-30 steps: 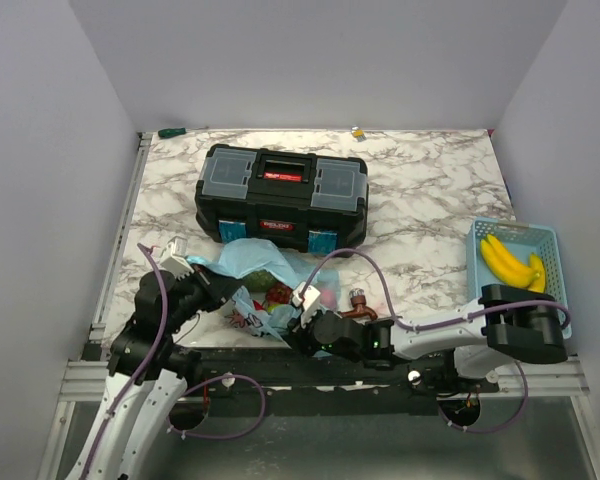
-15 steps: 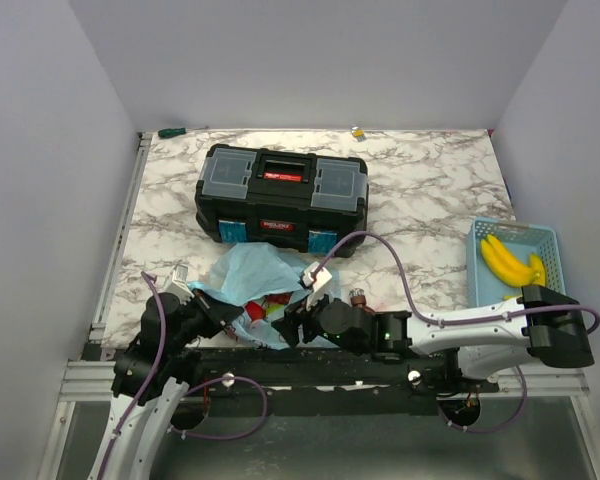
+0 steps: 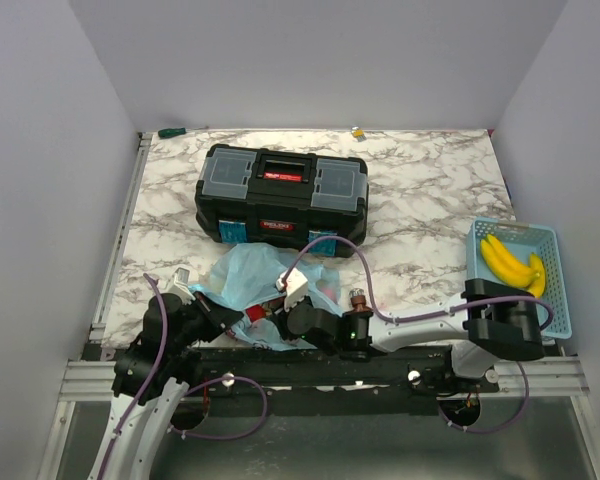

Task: Take the fake fruits out of the plastic bag
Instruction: Adjust the plastic bag at the center of the board.

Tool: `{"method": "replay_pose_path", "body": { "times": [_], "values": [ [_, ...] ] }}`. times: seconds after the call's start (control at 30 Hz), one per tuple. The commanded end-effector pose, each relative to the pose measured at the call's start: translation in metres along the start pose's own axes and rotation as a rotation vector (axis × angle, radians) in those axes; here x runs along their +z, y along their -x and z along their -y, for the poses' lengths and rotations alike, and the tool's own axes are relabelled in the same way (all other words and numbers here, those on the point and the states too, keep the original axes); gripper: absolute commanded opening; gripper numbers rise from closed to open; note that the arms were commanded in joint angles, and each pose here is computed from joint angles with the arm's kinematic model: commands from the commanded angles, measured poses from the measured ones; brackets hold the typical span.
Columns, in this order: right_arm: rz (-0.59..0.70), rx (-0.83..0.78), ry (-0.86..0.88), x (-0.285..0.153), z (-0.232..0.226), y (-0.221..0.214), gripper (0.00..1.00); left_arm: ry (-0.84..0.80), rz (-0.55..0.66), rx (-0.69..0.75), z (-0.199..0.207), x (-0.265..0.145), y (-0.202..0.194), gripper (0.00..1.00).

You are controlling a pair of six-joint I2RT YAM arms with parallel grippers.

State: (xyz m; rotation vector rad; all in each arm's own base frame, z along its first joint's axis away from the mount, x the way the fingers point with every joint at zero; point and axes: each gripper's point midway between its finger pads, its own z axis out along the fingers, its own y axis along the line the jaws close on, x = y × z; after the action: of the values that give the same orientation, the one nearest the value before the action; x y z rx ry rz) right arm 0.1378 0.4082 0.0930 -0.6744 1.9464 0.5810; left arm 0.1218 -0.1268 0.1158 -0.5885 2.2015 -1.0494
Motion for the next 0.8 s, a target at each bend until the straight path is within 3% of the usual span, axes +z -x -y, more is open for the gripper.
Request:
{"method": "replay_pose_path", "body": {
  "times": [0.0,0.23,0.5,0.77],
  "values": [
    [-0.074,-0.023,0.007,-0.017,0.014,-0.024,0.38,-0.017,0.025,0.000,-0.006,-0.002,-0.002,0.00],
    [-0.069,-0.018,0.075,-0.038,0.013,-0.050,0.24,-0.015,0.008,-0.010,-0.006,0.004,-0.003,0.00],
    [-0.094,-0.007,0.113,-0.048,0.003,-0.071,0.24,-0.013,-0.006,-0.010,-0.005,0.004,-0.004,0.00],
    [-0.171,-0.041,0.122,-0.050,0.000,-0.106,0.55,-0.009,-0.016,-0.017,-0.005,0.004,-0.006,0.00]
  ]
}}
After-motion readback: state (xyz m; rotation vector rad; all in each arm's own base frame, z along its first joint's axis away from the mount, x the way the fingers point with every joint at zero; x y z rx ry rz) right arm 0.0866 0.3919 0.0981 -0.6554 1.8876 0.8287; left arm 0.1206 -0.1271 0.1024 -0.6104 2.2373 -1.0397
